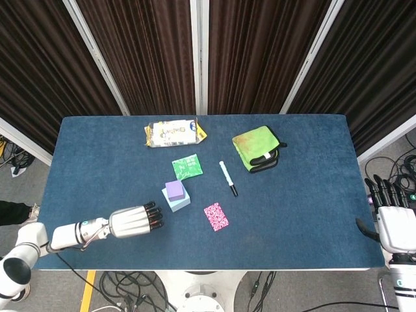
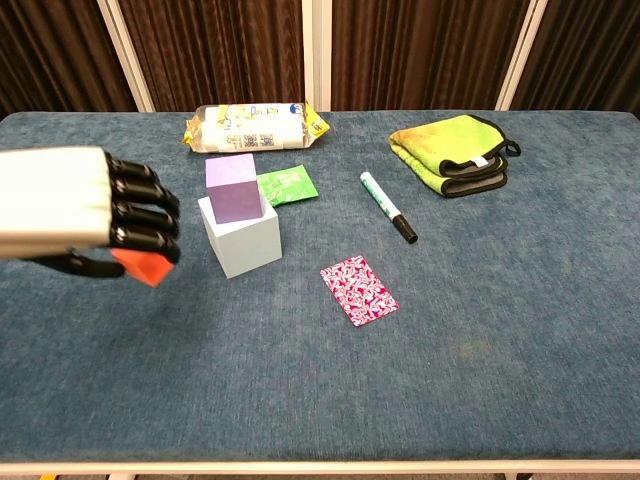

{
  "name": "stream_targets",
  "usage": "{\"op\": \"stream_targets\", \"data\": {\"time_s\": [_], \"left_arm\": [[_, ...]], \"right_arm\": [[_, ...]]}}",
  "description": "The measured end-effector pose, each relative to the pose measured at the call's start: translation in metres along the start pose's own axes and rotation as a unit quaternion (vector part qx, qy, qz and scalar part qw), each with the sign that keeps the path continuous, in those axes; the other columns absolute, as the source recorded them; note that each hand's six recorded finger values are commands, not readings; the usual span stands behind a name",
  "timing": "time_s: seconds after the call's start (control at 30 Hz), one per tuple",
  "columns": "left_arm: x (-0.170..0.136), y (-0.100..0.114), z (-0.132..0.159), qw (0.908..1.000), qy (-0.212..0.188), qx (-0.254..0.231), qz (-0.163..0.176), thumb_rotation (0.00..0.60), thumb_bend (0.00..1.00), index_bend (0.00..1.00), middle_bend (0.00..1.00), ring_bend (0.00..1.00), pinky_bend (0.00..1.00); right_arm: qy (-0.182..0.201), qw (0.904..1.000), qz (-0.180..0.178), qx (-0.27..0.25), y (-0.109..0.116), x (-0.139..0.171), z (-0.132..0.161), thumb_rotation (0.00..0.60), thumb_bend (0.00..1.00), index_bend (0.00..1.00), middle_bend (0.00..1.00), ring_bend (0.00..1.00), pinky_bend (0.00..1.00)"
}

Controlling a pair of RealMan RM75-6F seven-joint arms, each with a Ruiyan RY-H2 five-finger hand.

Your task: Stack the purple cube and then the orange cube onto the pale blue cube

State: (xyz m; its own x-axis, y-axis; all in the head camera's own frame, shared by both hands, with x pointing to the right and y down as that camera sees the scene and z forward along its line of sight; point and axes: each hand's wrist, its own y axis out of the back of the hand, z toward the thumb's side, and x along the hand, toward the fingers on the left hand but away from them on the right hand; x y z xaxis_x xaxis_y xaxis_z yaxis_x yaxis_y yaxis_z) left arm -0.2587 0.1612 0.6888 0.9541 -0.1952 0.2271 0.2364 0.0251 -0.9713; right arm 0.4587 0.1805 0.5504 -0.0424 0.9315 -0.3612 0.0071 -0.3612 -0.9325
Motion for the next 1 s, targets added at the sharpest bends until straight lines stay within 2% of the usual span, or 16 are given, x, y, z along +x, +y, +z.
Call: {"op": "stream_targets", "data": {"time_s": [0.4,0.67,0.77,1.0], "left_arm": [[-0.010,0.027,-0.061,0.9978,0.047,0.040,-0.022,0.600,0.28,0.45,0.58,0.37,0.46],[0.005,0.045,-0.082,0.9970,0.048,0.059,-0.014,0.600,0.28,0.45,0.58,0.37,0.46],[0.011,0.048,-0.084,0.9973,0.052,0.050,-0.015,0.600,0.28,0.45,0.58,0.37,0.46],[0.032,0.055,-0.078,0.9954,0.090,-0.024,-0.022,0.600,0.28,0.45,0.58,0.37,0.45]], "right_arm": [[0.001,1.0000,-0.003,0.002,0.003,0.000,0.003,0.600,0.18,0.00,0.00,0.00,0.00],[0.001,1.0000,0.000,0.005,0.002,0.000,0.003,0.600,0.18,0.00,0.00,0.00,0.00],[0.001,1.0000,-0.001,0.005,0.002,0.000,0.002,0.600,0.18,0.00,0.00,0.00,0.00],[0.000,1.0000,0.006,0.006,-0.002,0.000,0.001,0.600,0.18,0.00,0.00,0.00,0.00]]}}
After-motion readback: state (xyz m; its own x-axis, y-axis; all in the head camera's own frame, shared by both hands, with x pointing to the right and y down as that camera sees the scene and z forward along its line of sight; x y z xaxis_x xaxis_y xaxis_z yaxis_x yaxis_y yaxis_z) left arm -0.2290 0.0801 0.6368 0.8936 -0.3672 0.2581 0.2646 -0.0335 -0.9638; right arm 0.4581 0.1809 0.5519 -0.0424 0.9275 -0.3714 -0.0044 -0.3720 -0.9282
